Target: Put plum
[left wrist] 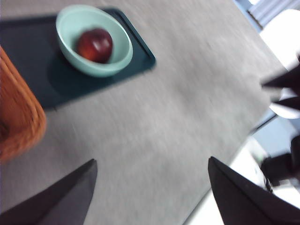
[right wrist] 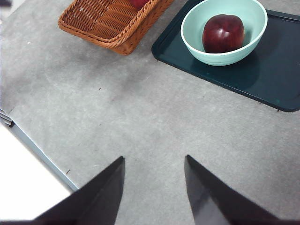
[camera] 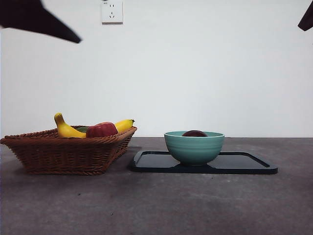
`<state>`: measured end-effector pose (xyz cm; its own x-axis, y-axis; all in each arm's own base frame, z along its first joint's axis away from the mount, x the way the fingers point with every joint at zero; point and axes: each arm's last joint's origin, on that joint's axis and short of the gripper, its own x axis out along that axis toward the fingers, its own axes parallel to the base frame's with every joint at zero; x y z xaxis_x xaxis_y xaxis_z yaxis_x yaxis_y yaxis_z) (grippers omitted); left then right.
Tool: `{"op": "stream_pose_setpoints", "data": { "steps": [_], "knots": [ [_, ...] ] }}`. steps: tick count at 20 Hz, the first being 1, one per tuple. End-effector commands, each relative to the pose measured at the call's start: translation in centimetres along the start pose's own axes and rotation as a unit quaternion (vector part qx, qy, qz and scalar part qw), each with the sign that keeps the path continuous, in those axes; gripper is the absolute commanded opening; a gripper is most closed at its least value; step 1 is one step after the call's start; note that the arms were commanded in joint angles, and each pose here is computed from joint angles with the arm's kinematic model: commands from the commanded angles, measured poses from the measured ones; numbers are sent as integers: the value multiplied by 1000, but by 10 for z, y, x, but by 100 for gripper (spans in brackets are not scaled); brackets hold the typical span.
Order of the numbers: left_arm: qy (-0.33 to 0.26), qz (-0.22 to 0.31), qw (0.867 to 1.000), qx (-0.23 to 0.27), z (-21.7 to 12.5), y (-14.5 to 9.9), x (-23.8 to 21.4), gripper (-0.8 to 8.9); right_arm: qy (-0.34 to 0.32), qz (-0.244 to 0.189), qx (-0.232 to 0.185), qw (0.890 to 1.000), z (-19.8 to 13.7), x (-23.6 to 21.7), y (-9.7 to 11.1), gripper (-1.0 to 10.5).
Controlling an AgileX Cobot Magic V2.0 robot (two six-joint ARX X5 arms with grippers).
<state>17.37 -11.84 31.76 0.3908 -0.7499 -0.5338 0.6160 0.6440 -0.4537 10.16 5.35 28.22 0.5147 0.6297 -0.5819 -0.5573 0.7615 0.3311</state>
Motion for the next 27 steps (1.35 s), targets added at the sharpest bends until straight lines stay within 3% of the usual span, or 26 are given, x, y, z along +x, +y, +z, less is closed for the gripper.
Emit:
{"op": "stream_pose_setpoints", "data": {
  "steps": [1,7,12,19,23,27],
  "knots": [
    [-5,9,1000,-2,32,-5,17,374,-1,5,2,1000,1,0,1,204],
    [12,19,1000,1,103,-4,84,374,0,5,6,1000,1,0,1,204],
    [45,53,998,6,130,3,147,374,1,4,7,1000,1,0,1,204],
    [87,104,990,27,126,18,226,374,4,4,8,1000,0,0,1,204],
    [114,143,982,51,109,26,256,374,11,1,9,1000,-1,0,1,204],
    [136,147,978,58,95,32,275,374,13,1,9,1000,-2,0,1,204]
  ]
}}
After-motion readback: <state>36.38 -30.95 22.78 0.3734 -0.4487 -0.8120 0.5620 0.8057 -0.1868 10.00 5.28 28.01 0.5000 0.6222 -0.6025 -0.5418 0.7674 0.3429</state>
